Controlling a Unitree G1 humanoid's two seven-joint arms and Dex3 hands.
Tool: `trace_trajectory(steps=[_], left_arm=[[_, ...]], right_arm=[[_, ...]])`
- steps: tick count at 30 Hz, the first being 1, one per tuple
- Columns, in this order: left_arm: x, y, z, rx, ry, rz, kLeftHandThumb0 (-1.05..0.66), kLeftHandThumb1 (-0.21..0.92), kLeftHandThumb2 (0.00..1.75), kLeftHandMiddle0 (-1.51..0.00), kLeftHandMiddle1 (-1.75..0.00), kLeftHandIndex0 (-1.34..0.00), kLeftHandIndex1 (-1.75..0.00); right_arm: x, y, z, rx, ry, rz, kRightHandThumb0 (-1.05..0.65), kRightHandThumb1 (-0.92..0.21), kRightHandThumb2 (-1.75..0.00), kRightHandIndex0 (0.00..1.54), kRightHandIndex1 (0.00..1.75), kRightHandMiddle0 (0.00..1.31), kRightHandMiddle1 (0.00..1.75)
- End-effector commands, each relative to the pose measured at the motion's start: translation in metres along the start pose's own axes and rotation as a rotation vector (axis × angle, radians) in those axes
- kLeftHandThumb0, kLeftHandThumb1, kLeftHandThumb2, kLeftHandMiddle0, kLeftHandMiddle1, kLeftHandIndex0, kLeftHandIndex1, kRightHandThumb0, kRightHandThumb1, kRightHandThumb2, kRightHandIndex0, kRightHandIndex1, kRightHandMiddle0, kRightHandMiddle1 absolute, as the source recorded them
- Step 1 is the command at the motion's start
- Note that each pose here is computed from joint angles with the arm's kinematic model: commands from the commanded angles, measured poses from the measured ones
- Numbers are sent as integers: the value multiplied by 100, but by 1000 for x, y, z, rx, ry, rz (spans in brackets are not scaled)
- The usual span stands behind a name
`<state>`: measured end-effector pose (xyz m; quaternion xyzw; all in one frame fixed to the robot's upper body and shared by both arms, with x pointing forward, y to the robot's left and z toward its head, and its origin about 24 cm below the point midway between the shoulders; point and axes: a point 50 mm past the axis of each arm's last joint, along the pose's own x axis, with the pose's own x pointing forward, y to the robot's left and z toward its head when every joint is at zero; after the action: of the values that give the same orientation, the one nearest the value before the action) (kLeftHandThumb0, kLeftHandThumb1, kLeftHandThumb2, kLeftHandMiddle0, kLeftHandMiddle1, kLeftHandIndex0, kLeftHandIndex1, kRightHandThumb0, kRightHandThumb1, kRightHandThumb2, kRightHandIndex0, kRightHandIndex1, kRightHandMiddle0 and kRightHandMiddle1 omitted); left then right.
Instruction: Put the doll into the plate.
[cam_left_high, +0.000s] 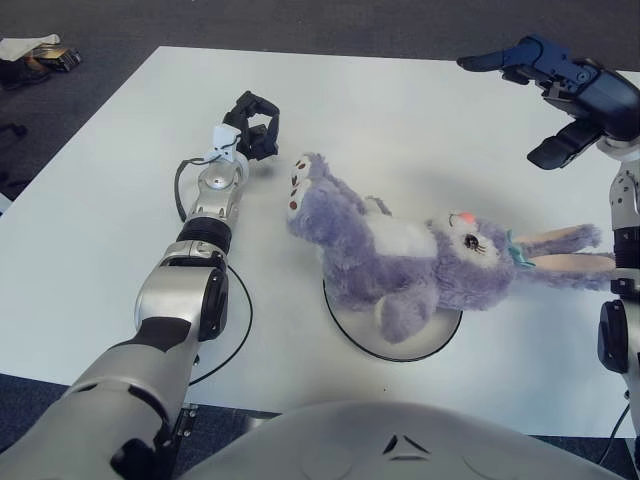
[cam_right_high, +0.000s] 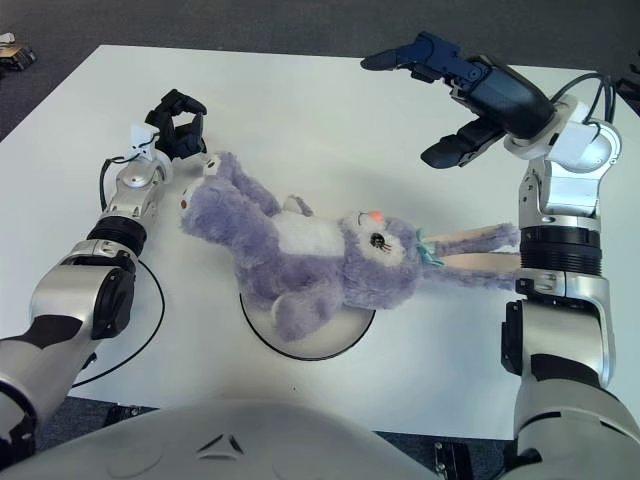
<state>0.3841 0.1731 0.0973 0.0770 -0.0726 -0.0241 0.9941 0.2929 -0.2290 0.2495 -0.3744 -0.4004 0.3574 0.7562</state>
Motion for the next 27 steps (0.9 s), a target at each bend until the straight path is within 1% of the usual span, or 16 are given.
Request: trace_trajectory(steps=[1, 4, 5, 6, 7, 8, 9, 11, 15, 18, 20, 24, 27], left_arm=[[-3, 5, -4, 2, 13, 20, -39, 63, 92, -93, -175, -38, -175], [-3, 5, -4, -2, 13, 21, -39, 63, 92, -93, -175, -38, -175], [-3, 6, -4, -2, 12, 20, -40, 62, 93, -94, -175, -38, -175], [-3, 6, -4, -2, 10, 20, -40, 62, 93, -94, -175, -38, -175], [-3, 6, -4, -2, 8, 20, -40, 62, 93, -94, -175, -38, -175], [-3, 6, -4, -1, 7, 21, -40, 62, 93, -95, -175, -38, -175], [-4, 7, -4, -1, 7, 21, -40, 62, 93, -95, -175, -38, -175], [-4, 7, -5, 1, 7, 23, -40, 62, 93, -95, -175, -38, -175], [-5, 11, -7, 10, 16, 32, -40, 61, 94, -95, -175, -39, -175], [-5, 12, -8, 10, 19, 33, -40, 60, 95, -95, -175, -39, -175], [-5, 14, -8, 9, 24, 35, -40, 60, 96, -95, -175, -39, -175], [-6, 16, -9, -4, 35, 42, -40, 60, 96, -94, -175, -39, -175], [-6, 18, -10, -18, 38, 53, -40, 60, 96, -94, -175, -39, -175]], right_arm=[[-1, -2, 1, -4, -13, -9, -91, -92, -47, 21, 19, 0, 63], [-1, -2, 1, -4, -13, -9, -91, -92, -47, 21, 18, 0, 63], [-16, -15, -21, 9, 206, -162, -91, -92, -47, 21, 18, 0, 63], [-26, -26, -36, -5, 366, -273, -77, -84, -56, 21, 21, 0, 70], [-35, -33, -46, -27, 473, -349, -53, -68, -78, 18, 33, 0, 81], [-38, -36, -50, -42, 530, -387, -34, -55, -96, 13, 45, 0, 88], [-36, -36, -51, -45, 533, -387, -21, -46, -109, 8, 54, 0, 92], [-35, -37, -53, -49, 545, -396, -10, -39, -119, 5, 62, 0, 95], [-38, -37, -57, -79, 590, -426, 1, -35, -129, 2, 73, 0, 99], [-41, -37, -61, -94, 617, -441, 3, -35, -131, 2, 76, 0, 100], [-46, -38, -65, -107, 648, -455, 3, -35, -131, 2, 78, 0, 101], [-51, -39, -72, -163, 714, -470, -17, -43, -117, 2, 83, 0, 102], [-51, -40, -73, -182, 725, -472, -24, -46, -112, 2, 84, 0, 102]])
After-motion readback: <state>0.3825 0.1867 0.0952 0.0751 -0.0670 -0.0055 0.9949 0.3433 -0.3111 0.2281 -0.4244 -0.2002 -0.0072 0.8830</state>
